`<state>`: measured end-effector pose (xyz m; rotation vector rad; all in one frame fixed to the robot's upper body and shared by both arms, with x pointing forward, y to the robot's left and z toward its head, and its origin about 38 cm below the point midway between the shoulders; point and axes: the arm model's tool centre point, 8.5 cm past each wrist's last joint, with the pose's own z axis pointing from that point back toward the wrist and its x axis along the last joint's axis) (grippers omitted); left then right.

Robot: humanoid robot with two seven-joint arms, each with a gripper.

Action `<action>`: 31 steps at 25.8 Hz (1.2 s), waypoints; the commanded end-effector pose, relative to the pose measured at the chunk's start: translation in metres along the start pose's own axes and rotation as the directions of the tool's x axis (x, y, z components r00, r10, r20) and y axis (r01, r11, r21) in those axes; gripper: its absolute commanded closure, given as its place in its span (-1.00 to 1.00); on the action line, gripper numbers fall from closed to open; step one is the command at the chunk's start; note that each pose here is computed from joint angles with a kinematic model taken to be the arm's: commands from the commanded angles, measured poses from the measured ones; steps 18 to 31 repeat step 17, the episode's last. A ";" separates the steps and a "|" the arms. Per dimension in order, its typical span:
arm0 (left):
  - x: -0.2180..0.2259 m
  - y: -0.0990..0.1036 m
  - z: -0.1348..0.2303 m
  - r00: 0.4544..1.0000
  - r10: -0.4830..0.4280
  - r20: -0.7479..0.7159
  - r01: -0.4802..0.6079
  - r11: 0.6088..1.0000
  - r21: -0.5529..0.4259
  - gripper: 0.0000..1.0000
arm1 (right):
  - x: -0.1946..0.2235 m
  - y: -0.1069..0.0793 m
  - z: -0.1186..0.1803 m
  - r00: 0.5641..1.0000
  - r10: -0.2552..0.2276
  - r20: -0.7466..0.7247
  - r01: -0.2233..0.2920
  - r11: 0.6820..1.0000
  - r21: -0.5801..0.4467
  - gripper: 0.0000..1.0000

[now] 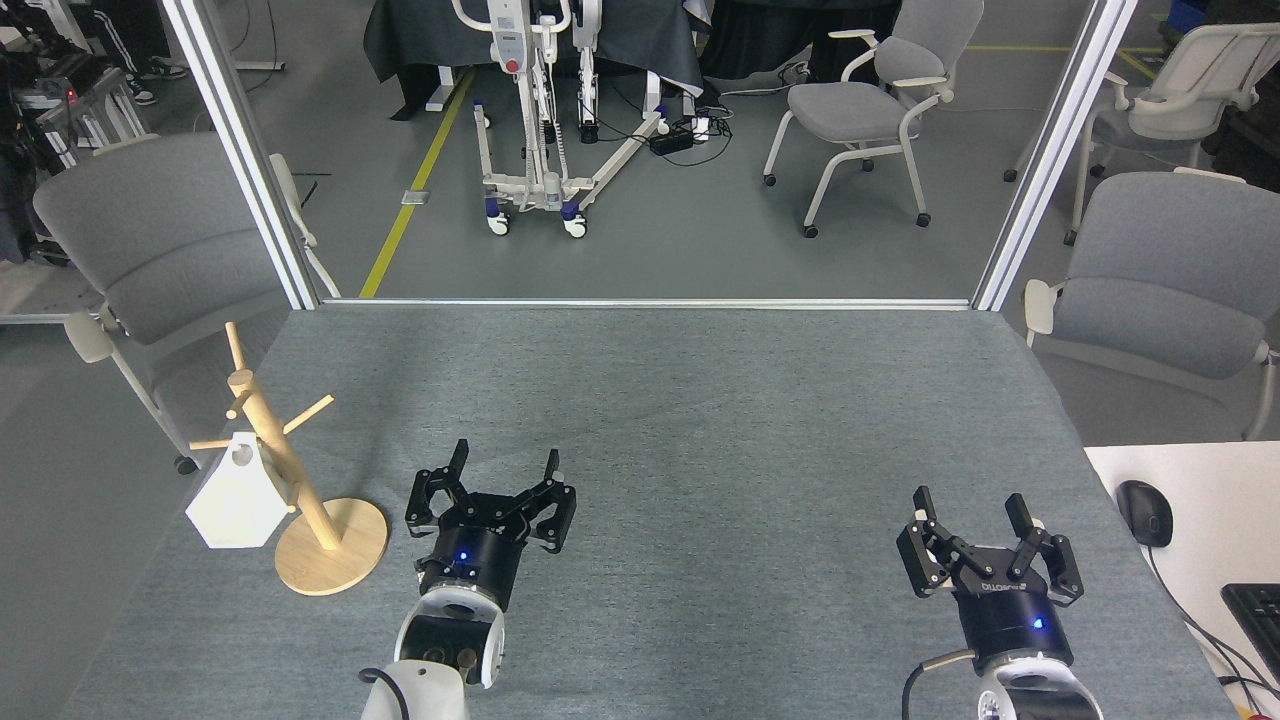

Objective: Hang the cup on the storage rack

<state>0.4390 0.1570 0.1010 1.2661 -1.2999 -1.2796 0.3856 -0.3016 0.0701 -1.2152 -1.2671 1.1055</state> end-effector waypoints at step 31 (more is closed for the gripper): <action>0.009 0.008 0.039 0.999 0.033 0.018 -0.033 0.999 -0.002 -0.98 | 0.002 0.000 -0.001 1.000 -0.007 -0.005 0.007 1.000 -0.003 -1.00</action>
